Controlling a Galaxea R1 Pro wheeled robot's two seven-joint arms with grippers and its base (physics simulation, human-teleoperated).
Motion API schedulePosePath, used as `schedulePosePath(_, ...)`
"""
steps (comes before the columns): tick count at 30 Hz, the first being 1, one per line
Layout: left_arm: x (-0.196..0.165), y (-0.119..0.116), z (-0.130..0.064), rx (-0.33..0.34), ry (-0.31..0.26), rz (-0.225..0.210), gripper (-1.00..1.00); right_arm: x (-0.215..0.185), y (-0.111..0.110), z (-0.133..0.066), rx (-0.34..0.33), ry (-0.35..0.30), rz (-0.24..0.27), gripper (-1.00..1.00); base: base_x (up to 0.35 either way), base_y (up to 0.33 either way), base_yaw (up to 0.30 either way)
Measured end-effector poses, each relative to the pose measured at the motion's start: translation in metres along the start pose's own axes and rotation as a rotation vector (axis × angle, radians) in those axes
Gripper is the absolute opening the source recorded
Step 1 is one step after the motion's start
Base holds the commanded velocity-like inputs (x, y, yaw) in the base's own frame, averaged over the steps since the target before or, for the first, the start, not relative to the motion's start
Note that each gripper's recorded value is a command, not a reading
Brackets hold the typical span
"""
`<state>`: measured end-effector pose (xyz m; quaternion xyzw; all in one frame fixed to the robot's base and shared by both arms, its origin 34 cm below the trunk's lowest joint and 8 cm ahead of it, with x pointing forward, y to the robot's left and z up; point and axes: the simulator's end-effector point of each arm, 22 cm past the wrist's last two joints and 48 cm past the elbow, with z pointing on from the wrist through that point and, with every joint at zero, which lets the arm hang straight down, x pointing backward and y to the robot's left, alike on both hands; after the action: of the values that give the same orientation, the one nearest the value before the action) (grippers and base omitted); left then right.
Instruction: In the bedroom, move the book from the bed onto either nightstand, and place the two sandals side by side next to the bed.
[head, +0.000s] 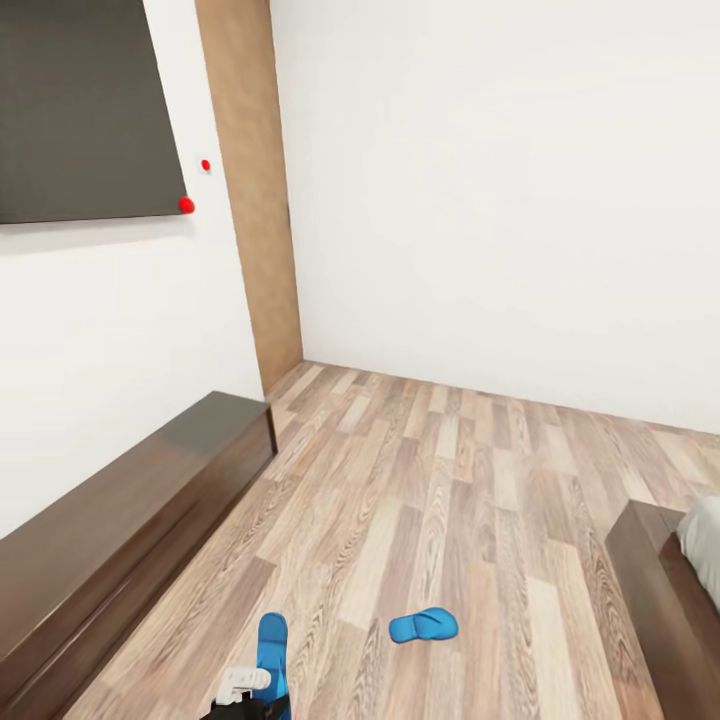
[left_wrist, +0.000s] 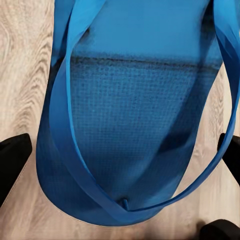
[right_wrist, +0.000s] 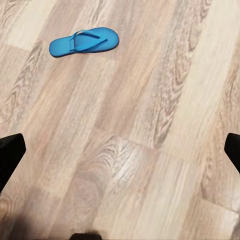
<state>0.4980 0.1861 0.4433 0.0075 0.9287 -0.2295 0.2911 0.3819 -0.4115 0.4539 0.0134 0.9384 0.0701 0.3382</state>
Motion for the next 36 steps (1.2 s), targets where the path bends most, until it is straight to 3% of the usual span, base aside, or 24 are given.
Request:
schedulePosePath(27,-0.001,0.000,0.000,-0.001,-0.003,-0.003,-1.00,-0.003,-0.024,-0.008,0.032,0.003,-0.015,1.00,0.202,-0.009,0.001)
schedulePosePath(36,-0.001,0.002,0.000,-0.003,-0.003,-0.003,-1.00,-0.003,-0.039,-0.013,0.050,0.014,-0.027,1.00,0.034,0.000,0.000)
